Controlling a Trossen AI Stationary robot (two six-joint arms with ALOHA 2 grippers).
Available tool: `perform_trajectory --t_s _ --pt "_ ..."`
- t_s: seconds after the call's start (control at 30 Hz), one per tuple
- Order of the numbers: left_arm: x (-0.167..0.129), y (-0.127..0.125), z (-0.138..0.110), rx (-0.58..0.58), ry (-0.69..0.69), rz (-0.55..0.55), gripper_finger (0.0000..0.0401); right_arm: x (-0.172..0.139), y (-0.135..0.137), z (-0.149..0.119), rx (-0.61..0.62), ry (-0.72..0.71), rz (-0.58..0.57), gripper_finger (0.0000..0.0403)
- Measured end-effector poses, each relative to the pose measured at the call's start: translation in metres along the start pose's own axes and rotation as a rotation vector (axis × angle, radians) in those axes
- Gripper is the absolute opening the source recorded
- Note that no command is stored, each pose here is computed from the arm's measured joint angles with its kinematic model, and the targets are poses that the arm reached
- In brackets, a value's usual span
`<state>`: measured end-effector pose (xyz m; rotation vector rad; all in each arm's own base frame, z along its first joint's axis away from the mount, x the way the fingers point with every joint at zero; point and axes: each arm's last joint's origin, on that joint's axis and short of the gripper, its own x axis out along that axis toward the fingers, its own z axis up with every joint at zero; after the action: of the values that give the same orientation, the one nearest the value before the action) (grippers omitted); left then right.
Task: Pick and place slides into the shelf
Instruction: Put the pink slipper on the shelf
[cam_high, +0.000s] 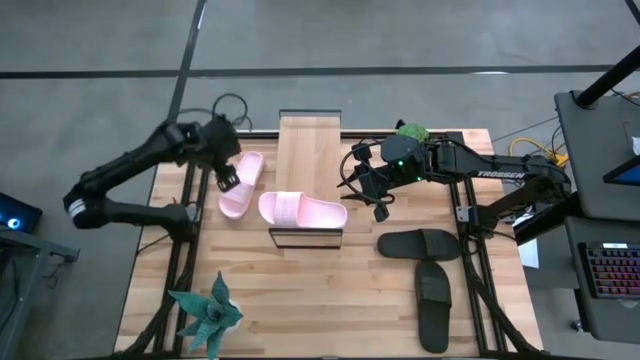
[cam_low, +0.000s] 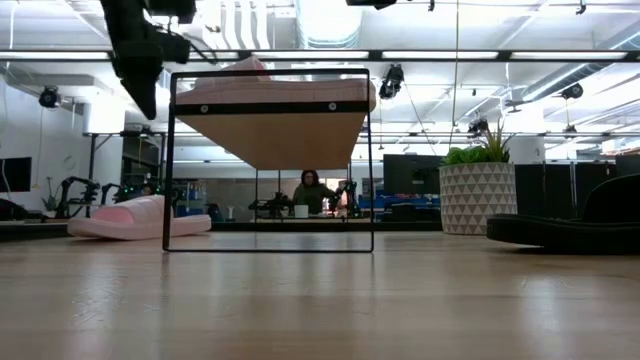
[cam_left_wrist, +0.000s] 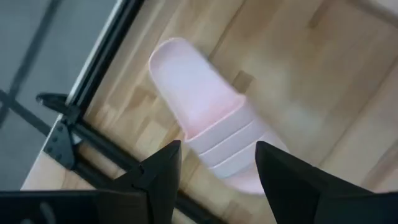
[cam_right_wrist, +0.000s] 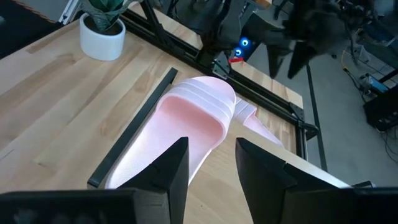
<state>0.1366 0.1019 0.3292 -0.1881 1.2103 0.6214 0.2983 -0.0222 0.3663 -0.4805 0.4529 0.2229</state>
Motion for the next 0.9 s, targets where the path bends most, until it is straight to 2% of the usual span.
perform_trajectory --t_s 0.17,0.23,0.47,0.9 --pt "0.020 0.028 0.011 0.035 0.073 -0.227 0.0191 0.000 0.000 0.000 -0.001 0.001 0.001 0.0118" --pt "0.032 0.037 0.014 0.029 0.102 -0.284 0.0191 0.000 0.000 0.000 0.000 0.002 0.001 0.0118" --pt "0.076 0.064 0.021 0.001 0.249 -0.328 0.0191 0.000 0.001 -0.001 0.004 0.011 0.007 0.0120" --pt "0.143 0.069 0.031 0.034 0.427 -0.427 0.0191 0.002 0.002 -0.004 0.004 0.025 0.015 0.0120"
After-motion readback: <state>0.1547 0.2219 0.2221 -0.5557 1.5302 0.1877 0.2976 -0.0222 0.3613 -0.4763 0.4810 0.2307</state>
